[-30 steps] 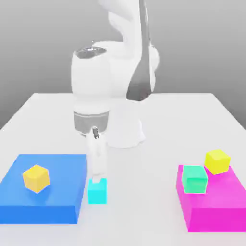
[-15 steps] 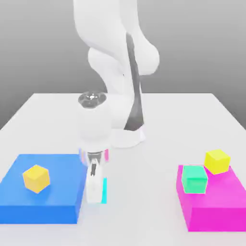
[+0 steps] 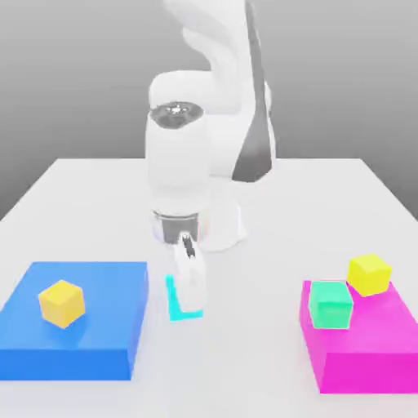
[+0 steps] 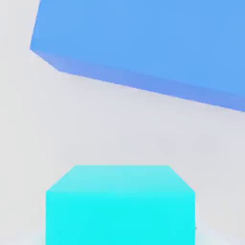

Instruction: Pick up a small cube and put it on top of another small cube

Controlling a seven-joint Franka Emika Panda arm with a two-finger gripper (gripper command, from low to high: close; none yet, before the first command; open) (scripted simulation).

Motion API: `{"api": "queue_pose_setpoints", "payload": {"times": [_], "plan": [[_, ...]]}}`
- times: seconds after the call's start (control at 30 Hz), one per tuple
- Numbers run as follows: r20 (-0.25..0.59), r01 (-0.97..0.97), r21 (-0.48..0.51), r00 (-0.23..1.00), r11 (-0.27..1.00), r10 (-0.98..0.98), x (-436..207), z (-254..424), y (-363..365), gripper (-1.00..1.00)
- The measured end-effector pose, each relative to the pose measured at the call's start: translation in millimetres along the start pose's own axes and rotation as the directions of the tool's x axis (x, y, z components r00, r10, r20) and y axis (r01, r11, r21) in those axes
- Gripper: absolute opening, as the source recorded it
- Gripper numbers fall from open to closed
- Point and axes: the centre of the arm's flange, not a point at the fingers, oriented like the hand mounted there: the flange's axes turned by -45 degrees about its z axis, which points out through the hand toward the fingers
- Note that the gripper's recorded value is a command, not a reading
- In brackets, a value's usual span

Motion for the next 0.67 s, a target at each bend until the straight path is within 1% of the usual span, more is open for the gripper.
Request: {"api": "queue_pose_setpoints", "payload": {"times": [0.1,0.17,0.27,0.37,0.43,0.53,0.57,0.67], "plan": [[0.002,0.209,0.004,0.978,0.978,-0.209,-32.0,-23.6,-29.8,-1.0],[0.002,0.347,0.004,0.938,0.938,-0.347,-57.3,-39.7,-47.2,-1.0],[0.003,0.541,0.002,0.841,0.841,-0.541,-100.1,-63.8,-68.1,-1.0],[0.007,0.711,-0.003,0.703,0.703,-0.711,-147.7,-86.9,-82.2,-1.0],[0.007,0.764,-0.009,0.645,0.645,-0.764,-165.2,-82.9,-86.3,-1.0],[0.007,0.779,-0.012,0.627,0.627,-0.779,-170.1,-49.4,-87.2,-1.0],[0.007,0.78,-0.011,0.625,0.625,-0.78,-171.0,-38.7,-86.5,1.0],[0.007,0.78,-0.011,0.625,0.625,-0.78,-171.0,-38.7,-86.5,1.0]]}}
